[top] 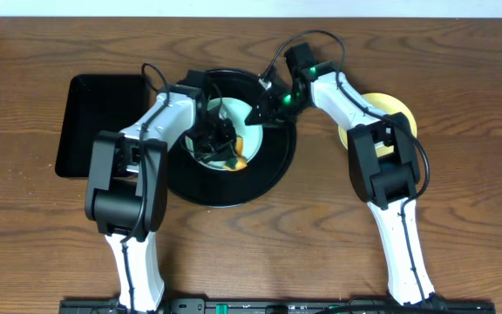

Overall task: Clean dirty plates on tray and stack at the side
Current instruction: 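Scrub the sauce off the light-blue plate with the left-held sponge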

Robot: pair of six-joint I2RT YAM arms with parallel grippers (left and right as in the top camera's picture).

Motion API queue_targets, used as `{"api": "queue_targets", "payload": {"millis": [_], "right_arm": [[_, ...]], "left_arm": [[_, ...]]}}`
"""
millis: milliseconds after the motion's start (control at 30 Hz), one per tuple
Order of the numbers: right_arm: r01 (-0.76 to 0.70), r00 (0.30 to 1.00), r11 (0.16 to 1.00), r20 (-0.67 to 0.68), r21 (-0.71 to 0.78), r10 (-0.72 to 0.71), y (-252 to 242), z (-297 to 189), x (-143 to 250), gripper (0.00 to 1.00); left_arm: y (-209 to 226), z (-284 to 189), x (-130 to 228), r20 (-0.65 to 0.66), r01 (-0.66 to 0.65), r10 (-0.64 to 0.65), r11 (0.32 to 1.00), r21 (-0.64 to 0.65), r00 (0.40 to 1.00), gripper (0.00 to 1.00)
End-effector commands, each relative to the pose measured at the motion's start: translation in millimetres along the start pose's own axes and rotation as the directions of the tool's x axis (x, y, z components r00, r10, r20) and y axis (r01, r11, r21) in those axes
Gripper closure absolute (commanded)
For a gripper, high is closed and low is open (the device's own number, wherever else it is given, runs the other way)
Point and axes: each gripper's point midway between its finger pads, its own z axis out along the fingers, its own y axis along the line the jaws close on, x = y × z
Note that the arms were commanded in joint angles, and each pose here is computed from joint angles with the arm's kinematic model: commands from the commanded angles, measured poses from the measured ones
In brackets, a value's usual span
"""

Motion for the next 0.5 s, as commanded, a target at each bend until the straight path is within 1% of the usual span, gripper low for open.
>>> {"api": "queue_targets", "payload": {"millis": [0, 100, 133, 333, 400, 467], "right_arm": [[-0.172, 0.967, 0.982, -0.179, 0.072, 0.182, -53, 61, 58, 0.81], [-0.177, 0.966, 0.981, -0.179, 0.074, 0.188, -54, 60, 58, 0.98], [-0.179, 0.965, 0.981, -0.179, 0.074, 0.189, -54, 60, 58, 0.99], [-0.177, 0.966, 0.982, -0.177, 0.072, 0.187, -54, 59, 57, 0.99], [-0.175, 0.968, 0.983, -0.175, 0.058, 0.182, -53, 58, 56, 0.99], [-0.174, 0.969, 0.984, -0.17, 0.041, 0.179, -51, 57, 53, 0.99]], "left_arm": [[28, 38, 20, -0.088, 0.003, -0.013, 0.994, -0.108, 0.996, 0.93], [28, 38, 19, -0.086, 0.006, -0.015, 0.994, -0.106, 0.996, 0.93], [29, 37, 19, -0.086, 0.008, -0.017, 0.994, -0.106, 0.996, 0.92], [31, 34, 15, -0.077, 0.02, -0.027, 0.995, -0.101, 0.997, 0.93], [30, 29, 14, -0.075, 0.025, -0.032, 0.995, -0.099, 0.997, 0.93], [25, 16, 11, -0.061, 0.002, -0.008, 0.996, -0.089, 0.998, 0.93]]}}
